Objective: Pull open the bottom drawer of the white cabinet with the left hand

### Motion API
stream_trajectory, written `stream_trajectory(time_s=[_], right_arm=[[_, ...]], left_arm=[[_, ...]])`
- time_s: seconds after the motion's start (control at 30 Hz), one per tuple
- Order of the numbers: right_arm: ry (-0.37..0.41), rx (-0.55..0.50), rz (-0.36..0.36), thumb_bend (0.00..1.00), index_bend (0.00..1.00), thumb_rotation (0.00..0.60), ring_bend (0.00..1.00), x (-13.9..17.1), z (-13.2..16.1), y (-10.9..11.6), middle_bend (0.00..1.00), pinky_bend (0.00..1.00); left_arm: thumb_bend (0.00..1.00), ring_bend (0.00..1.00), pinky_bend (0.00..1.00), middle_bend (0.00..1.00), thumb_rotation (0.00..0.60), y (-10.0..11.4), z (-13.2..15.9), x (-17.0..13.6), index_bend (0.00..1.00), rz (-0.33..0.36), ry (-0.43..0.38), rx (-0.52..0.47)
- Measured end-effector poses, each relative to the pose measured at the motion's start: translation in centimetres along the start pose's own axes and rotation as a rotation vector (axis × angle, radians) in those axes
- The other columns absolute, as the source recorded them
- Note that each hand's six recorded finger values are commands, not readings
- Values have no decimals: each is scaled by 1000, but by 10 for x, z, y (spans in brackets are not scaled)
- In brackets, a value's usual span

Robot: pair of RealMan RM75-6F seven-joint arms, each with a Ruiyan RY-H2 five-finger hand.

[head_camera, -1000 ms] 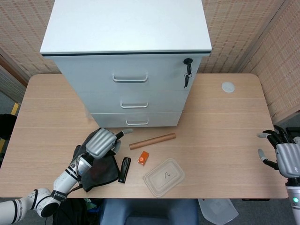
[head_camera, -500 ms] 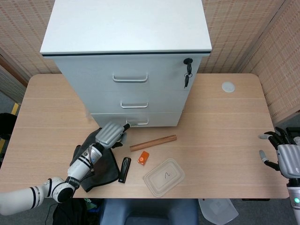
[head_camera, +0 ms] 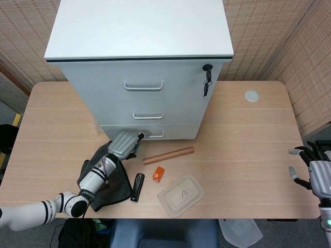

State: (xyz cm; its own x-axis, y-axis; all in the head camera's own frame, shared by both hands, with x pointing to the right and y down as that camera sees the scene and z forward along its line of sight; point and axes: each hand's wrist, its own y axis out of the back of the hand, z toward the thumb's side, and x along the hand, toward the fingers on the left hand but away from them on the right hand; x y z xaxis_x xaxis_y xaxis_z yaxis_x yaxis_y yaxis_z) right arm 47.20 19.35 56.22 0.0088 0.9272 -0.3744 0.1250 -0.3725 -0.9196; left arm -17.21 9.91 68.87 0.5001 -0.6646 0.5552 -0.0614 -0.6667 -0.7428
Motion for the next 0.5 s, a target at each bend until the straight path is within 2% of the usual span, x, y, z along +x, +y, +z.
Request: stream_trajectory(time_s=[0.23, 0.5], right_arm=[[0, -1, 2, 329, 314, 600, 195, 0, -1, -1, 268, 238], [1, 0, 6, 329, 314, 600, 195, 0, 0, -2, 268, 238]], left_arm=[[744, 1000, 1000, 1000, 600, -3, -1, 0, 214, -14, 18, 28], [745, 1000, 1000, 1000, 600, -6, 6, -8, 224, -19, 0, 52]])
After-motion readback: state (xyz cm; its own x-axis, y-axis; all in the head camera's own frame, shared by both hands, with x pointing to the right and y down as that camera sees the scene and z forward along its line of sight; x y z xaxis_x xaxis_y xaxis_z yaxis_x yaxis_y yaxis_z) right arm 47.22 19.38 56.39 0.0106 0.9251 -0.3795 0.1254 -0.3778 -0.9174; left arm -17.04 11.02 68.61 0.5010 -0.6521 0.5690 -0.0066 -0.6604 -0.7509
